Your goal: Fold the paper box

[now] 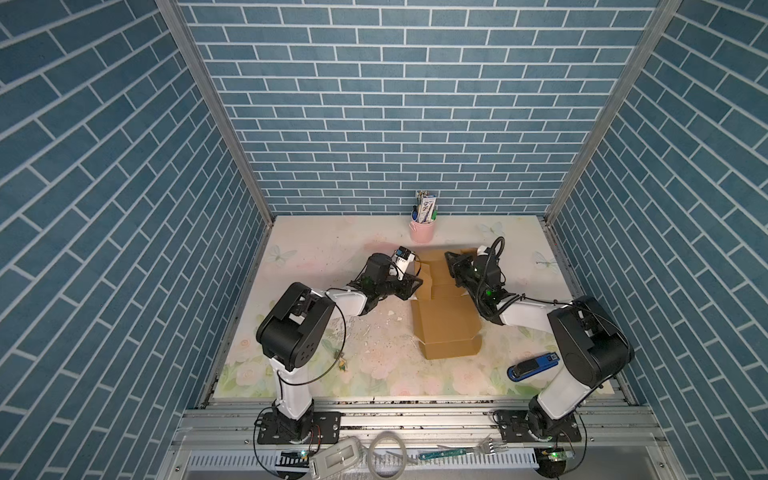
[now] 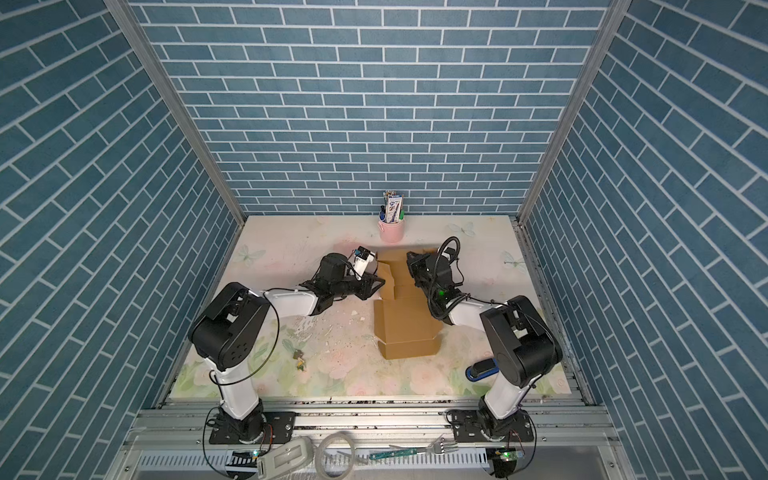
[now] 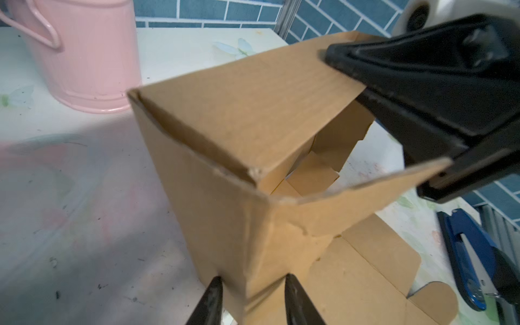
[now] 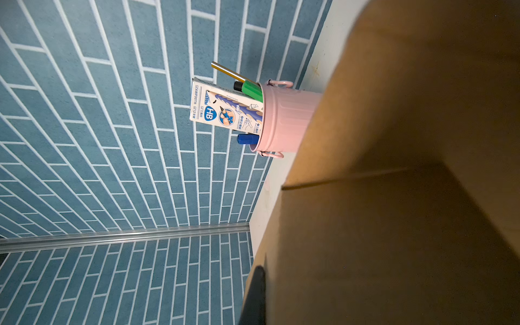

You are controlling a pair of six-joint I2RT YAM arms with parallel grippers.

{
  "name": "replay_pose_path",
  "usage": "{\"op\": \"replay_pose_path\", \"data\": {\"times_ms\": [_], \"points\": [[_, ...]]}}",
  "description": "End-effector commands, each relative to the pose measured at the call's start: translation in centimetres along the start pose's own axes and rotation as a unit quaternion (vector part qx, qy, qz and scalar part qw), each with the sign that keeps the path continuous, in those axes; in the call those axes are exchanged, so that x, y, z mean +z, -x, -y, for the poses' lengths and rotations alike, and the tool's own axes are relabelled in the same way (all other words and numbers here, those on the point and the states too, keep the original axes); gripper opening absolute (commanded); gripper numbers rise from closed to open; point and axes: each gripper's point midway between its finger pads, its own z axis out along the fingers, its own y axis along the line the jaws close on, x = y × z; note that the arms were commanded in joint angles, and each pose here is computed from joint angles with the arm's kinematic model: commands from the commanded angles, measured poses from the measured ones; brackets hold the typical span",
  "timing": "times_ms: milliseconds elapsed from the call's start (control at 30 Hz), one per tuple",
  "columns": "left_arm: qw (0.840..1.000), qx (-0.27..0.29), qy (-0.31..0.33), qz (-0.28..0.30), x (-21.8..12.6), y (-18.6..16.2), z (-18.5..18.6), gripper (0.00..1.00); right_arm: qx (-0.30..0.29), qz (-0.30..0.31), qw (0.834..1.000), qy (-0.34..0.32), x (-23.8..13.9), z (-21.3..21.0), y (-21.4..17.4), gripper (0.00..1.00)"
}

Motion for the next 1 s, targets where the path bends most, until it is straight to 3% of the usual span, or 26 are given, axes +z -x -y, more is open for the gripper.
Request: {"op": "replay_pose_path", "data": {"times_ms": [0, 500, 967], "points": [[0.999, 0.022, 0.045, -0.002, 0.5, 0.5, -0.5, 0.38, -0.035, -0.018, 0.999, -0.034, 0.2, 2.2, -0.9, 0.0], [0.989, 0.002, 0.147, 0.019, 0.5, 2.2, -2.9, 0.38, -0.038, -0.01, 0.999, -0.031, -0.1, 1.5, -1.1, 0.0], [0.97, 0.023, 0.241, 0.017, 0.2, 2.4, -3.3, 0.09, -0.021, 0.013, 0.999, -0.042, -0.8, 0.4, -1.6, 0.0]]}}
